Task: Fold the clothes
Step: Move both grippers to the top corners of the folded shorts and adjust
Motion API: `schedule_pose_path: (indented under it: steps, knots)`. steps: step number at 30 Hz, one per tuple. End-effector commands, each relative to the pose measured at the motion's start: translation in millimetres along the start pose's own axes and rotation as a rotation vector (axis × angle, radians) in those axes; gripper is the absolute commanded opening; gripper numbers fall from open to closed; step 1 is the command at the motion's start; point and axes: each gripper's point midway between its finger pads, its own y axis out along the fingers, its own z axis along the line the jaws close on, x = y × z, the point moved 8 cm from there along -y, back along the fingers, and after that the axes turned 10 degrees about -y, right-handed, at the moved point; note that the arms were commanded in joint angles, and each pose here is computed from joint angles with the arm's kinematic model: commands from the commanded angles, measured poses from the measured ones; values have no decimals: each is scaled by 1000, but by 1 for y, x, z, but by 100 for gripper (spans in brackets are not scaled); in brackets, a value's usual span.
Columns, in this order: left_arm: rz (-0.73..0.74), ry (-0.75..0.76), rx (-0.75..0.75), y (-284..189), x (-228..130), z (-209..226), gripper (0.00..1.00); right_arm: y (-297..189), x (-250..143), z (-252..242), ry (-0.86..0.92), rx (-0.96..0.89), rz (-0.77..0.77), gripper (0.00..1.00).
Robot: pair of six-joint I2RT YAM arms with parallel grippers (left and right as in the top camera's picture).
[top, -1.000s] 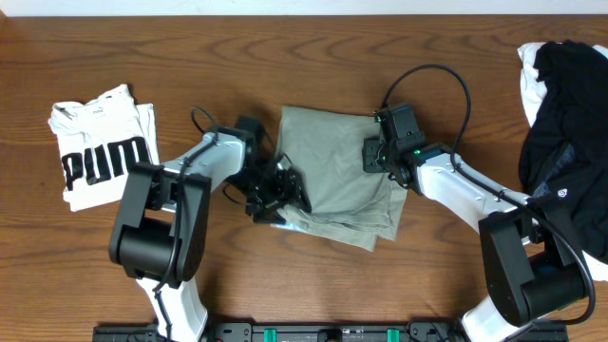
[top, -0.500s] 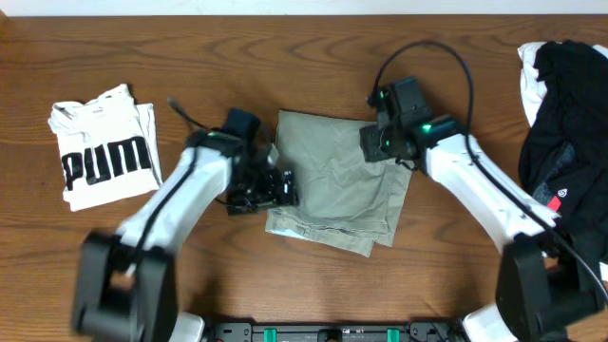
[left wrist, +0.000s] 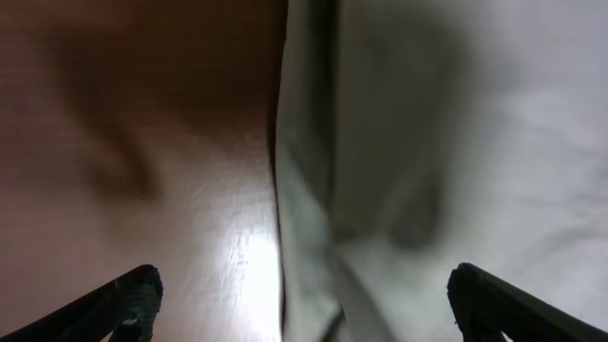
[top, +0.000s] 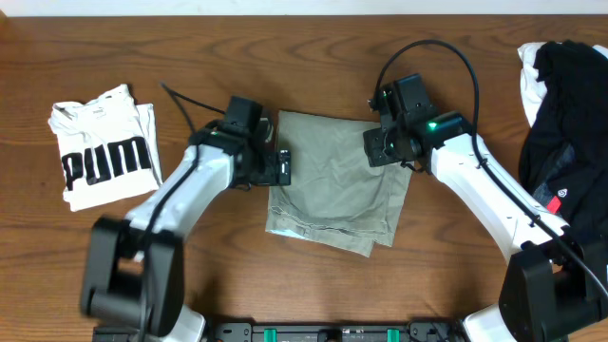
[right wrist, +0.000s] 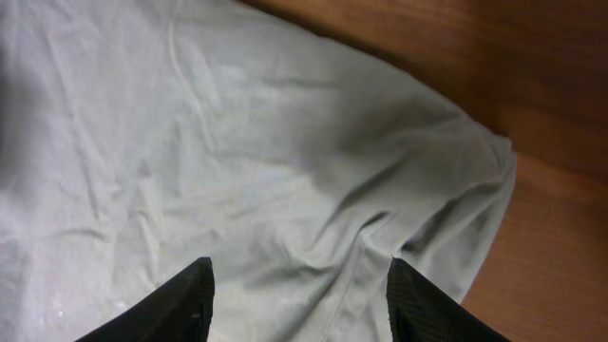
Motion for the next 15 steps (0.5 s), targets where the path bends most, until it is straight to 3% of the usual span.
schedule_pose_path:
  steps: [1, 10, 15]
  knots:
    - [76, 19, -50, 25, -1, 2, 98, 0, -2, 2, -17, 6, 11, 57]
    - [250, -14, -265, 57, -14, -10, 98, 0, -3, 2, -17, 7, 16, 56]
    - [253, -16, -263, 58, -14, -9, 78, 0, -5, 2, -17, 7, 27, 56]
